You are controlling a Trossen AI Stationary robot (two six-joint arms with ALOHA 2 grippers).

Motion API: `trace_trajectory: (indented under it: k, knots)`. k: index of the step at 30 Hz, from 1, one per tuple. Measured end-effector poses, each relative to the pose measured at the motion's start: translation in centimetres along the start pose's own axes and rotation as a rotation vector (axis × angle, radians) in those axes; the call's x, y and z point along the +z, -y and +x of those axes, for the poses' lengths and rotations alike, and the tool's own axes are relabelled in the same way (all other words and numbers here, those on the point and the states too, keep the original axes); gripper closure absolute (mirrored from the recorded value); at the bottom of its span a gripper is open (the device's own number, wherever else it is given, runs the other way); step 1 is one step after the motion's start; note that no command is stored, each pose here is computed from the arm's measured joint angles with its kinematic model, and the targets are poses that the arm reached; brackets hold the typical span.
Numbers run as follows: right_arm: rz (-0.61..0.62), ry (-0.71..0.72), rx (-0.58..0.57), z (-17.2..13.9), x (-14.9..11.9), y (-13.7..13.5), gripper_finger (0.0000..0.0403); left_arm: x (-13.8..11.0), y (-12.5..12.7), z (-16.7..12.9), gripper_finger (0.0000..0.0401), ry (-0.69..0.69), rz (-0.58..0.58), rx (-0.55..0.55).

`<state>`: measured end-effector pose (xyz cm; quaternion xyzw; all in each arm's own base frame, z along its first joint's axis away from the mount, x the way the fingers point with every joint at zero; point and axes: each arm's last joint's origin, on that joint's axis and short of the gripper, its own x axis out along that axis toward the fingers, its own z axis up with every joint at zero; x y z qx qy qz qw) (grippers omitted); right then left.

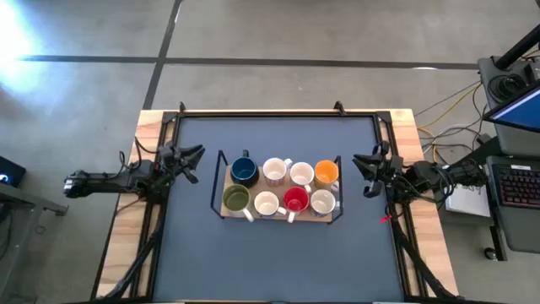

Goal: Place coffee mugs
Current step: Return to Home Position

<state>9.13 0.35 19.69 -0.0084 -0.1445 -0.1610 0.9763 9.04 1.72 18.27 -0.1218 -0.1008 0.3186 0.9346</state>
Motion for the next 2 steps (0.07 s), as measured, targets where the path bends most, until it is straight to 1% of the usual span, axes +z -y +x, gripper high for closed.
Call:
trace_trajectory:
  k: [2]
  knots:
    - [0.0, 0.0, 0.0, 0.0, 0.0, 0.0, 0.0344, 0.01, 0.0, 0.0, 0.033, 0.0, 0.0, 0.0]
